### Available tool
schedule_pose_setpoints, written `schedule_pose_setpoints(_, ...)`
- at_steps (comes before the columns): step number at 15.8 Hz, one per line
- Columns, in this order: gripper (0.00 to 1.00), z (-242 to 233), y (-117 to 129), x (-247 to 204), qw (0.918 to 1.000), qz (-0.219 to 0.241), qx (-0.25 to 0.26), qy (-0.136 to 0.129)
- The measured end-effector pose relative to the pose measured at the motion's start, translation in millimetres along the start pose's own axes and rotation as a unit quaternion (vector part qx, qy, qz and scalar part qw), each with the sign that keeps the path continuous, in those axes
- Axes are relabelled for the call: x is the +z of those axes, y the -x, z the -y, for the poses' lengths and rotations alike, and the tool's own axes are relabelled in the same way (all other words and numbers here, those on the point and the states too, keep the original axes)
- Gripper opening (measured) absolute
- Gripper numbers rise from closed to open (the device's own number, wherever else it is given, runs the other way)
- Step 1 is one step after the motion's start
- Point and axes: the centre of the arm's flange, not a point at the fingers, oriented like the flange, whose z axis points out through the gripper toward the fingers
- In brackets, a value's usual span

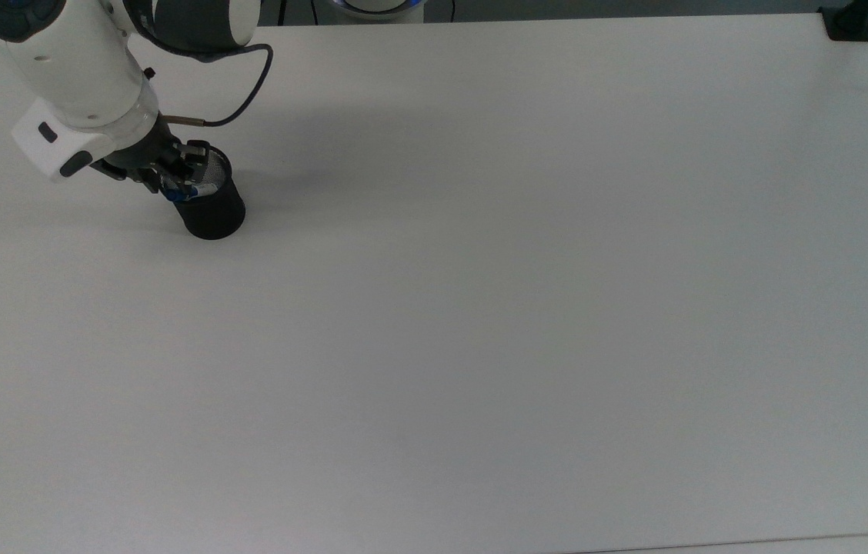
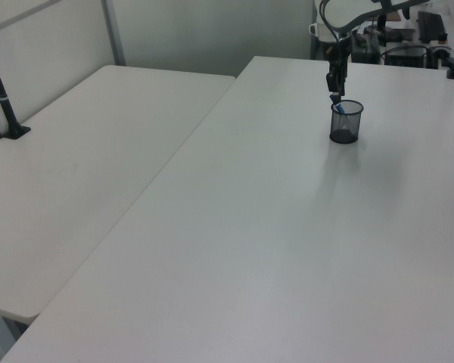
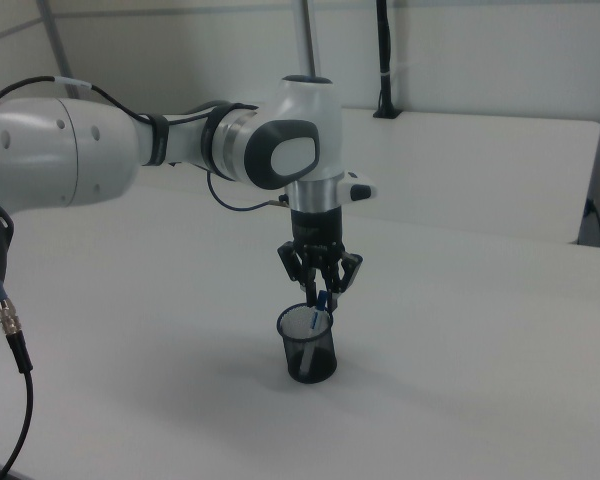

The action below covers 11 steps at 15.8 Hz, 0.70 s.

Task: Remove the marker
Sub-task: 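Lower the open gripper over the cup and close on the blue-capped marker, then lift the marker straight up out of the pen cup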

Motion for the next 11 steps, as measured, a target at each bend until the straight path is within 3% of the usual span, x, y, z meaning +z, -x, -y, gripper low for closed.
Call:
schedule_pose_setpoints(8,0.32,0.6,-1.7,6.0,1.0,0.005,-0.001,-0.001)
schedule_pose_setpoints(11,0.25,0.6,-1.8,6.1,1.0,0.005,-0.001,-0.001)
